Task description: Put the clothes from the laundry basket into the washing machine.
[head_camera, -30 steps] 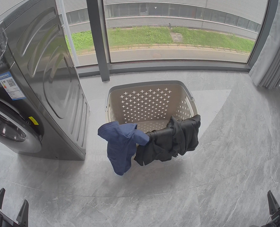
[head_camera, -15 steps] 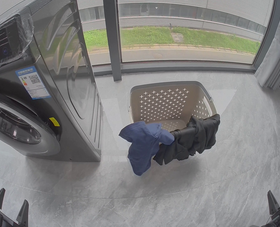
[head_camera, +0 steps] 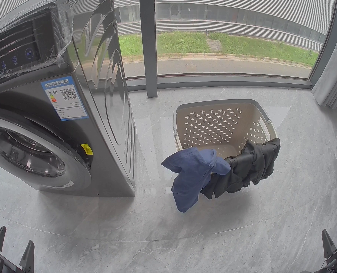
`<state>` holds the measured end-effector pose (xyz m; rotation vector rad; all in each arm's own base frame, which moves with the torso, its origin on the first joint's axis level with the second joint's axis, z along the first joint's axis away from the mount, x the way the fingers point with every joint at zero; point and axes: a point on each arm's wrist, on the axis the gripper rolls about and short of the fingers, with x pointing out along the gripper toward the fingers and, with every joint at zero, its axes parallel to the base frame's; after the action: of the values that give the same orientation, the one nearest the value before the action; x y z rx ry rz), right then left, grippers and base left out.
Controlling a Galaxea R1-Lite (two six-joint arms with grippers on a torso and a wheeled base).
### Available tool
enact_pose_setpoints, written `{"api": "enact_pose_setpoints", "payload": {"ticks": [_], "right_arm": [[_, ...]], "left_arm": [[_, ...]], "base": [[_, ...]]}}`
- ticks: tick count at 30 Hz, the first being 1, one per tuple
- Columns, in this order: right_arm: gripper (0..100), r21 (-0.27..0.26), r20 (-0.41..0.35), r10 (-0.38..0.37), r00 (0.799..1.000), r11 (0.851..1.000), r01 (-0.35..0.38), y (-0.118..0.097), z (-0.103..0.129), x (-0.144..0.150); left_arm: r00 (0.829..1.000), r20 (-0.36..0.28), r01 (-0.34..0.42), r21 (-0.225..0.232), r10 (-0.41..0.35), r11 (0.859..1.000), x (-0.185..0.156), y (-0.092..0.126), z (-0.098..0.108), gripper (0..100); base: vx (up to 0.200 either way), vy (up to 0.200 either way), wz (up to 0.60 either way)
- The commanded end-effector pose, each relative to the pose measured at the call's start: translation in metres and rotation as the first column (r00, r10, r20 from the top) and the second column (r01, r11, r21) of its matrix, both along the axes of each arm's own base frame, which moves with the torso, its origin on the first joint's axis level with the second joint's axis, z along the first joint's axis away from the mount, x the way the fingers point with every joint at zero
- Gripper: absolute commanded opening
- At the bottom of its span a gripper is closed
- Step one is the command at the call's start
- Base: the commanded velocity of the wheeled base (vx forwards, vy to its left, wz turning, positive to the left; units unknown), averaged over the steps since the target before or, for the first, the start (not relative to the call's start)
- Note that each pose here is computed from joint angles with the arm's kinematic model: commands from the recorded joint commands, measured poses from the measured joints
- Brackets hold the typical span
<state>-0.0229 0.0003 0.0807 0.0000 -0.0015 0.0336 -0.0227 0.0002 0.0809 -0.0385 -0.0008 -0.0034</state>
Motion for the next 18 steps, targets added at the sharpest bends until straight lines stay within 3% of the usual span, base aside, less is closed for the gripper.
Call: {"api": "enact_pose_setpoints", "payload": {"ticks": [1, 14, 18], "right_arm": [[100, 0.000, -0.001, 0.000, 1.000, 1.000, 0.000, 0.0000, -0.0053, 0.0001], [100, 0.002, -0.002, -0.001, 1.000, 1.000, 0.001, 0.0000, -0.0053, 0.0001], [100, 0.002, -0.002, -0.006, 1.000, 1.000, 0.006, -0.0001, -0.0053, 0.0001]], "left_arm": [[1.000, 0.001, 0.000, 0.000, 0.000, 1.000, -0.0001, 0.0000, -0.0053, 100], [1.000, 0.001, 0.000, 0.000, 0.000, 1.000, -0.0001, 0.0000, -0.0053, 100], [1.000, 0.001, 0.000, 0.000, 0.000, 1.000, -0.0001, 0.0000, -0.0053, 100]], "base": [[0.000, 0.200, 0.00], [0.000, 0.200, 0.00], [0.000, 0.000, 0.30]]}}
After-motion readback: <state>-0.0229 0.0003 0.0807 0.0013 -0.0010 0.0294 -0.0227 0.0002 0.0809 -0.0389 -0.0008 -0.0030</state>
